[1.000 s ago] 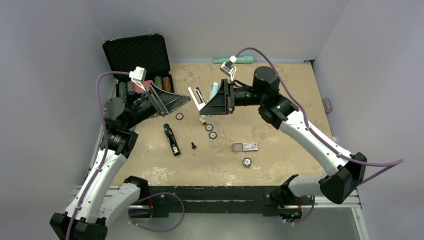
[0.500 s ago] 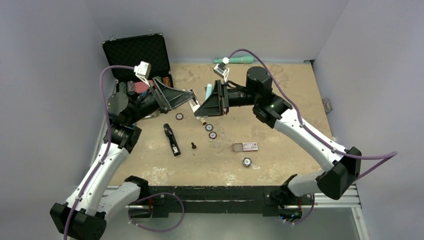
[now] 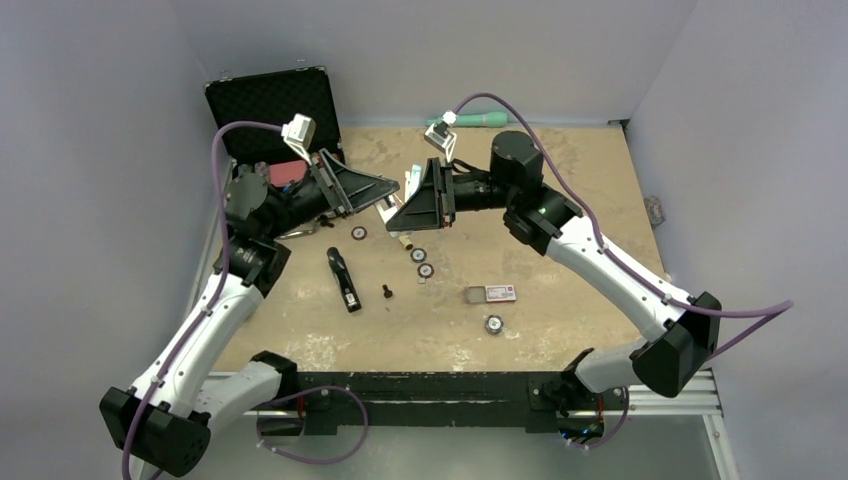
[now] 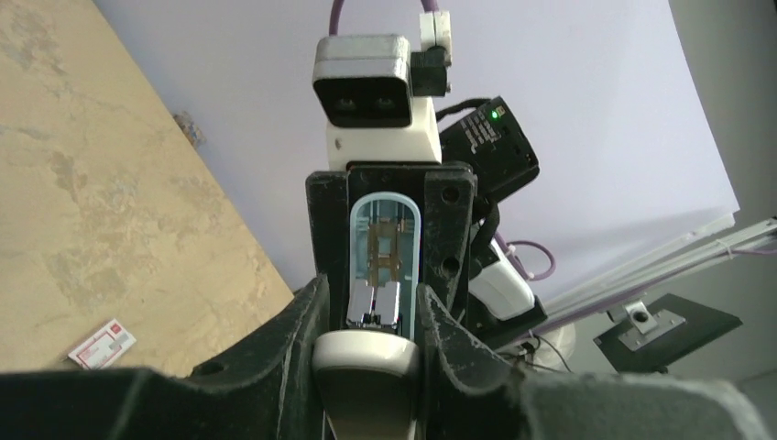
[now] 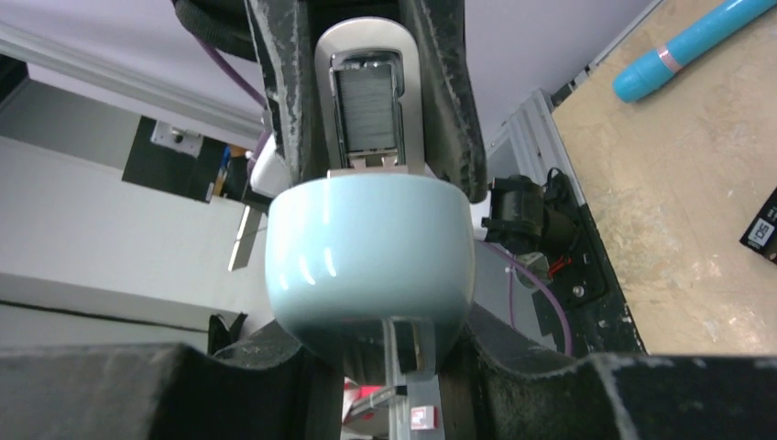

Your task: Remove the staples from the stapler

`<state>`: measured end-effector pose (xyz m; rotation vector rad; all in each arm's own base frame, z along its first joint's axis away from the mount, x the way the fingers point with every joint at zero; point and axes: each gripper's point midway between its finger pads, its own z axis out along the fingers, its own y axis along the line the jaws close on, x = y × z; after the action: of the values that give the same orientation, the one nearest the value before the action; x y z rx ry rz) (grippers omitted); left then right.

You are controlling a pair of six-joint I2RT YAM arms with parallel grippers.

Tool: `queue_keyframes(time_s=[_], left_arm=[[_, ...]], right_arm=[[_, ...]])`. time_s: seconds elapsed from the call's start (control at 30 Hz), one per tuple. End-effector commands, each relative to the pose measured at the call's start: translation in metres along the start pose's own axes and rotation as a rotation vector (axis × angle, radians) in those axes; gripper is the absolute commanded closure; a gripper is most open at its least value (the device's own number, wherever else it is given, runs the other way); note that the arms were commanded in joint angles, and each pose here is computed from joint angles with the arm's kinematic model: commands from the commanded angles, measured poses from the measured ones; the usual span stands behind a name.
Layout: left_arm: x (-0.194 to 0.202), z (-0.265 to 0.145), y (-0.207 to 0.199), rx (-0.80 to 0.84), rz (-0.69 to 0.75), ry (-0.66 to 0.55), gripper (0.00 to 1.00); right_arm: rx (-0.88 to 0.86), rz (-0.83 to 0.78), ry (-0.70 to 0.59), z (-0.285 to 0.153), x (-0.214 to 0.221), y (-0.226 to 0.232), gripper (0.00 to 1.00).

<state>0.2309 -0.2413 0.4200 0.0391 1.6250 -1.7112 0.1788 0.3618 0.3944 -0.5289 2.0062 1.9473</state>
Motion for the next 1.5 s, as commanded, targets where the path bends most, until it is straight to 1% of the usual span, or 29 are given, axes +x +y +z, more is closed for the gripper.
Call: queue_keyframes(time_s=[0.0, 0.03, 0.13, 0.17, 0.23, 0.33, 0.4, 0.5, 0.73, 0.93, 0.97, 1.1, 1.3, 1.37, 1.47], left_arm=[[-0.009, -0.002, -0.024, 0.039, 0.055, -0.032, 0.97], [-0.009, -0.002, -0.022, 0.027, 0.05, -0.034, 1.0], [-0.009, -0.004, -0.019, 0.001, 0.039, -0.041, 1.0], [-0.008, -0.005, -0.019, -0.005, 0.037, -0.041, 1.0], [-0.008, -0.007, -0.019, -0.018, 0.036, -0.041, 1.0], [-0.006, -0.01, -0.017, -0.048, 0.036, -0.042, 1.0], [-0.005, -0.012, -0.014, -0.071, 0.044, -0.034, 1.0], [0.002, -0.017, -0.004, -0.118, 0.036, -0.018, 1.0], [0.018, -0.033, 0.025, -0.235, 0.001, -0.009, 1.0], [0.03, -0.047, 0.049, -0.34, -0.011, 0.002, 1.0], [0.034, -0.052, 0.058, -0.391, -0.012, 0.012, 1.0], [0.042, -0.065, 0.078, -0.503, -0.011, 0.039, 1.0], [0.068, -0.089, 0.12, -0.676, -0.034, 0.134, 1.0], [0.078, -0.095, 0.131, -0.707, -0.052, 0.171, 1.0], [0.088, -0.1, 0.143, -0.733, -0.068, 0.193, 1.0]], right_arm=[[-0.059, -0.095, -0.033, -0.002, -0.011, 0.029, 1.0], [-0.056, -0.097, -0.031, -0.002, -0.011, 0.028, 1.0], [-0.039, -0.094, -0.038, -0.002, -0.011, 0.024, 0.99], [-0.033, -0.093, -0.041, -0.002, -0.011, 0.022, 0.88], [-0.019, -0.097, -0.045, -0.003, -0.011, 0.019, 0.6], [0.014, -0.087, -0.036, -0.004, -0.006, 0.01, 0.35], [0.054, -0.082, -0.035, -0.006, -0.002, 0.0, 0.24], [0.138, -0.066, -0.03, -0.011, 0.008, -0.022, 0.22], [0.346, -0.024, -0.042, -0.036, 0.025, -0.074, 0.21], [0.408, -0.012, -0.097, -0.066, 0.026, -0.089, 0.2], [0.428, -0.008, -0.102, -0.072, 0.029, -0.095, 0.2], [0.449, -0.008, -0.104, -0.078, 0.036, -0.1, 0.2], [0.499, -0.014, -0.117, -0.086, 0.04, -0.108, 0.21], [0.51, -0.009, -0.119, -0.087, 0.042, -0.112, 0.21], [0.525, 0.002, -0.12, -0.089, 0.047, -0.117, 0.22]])
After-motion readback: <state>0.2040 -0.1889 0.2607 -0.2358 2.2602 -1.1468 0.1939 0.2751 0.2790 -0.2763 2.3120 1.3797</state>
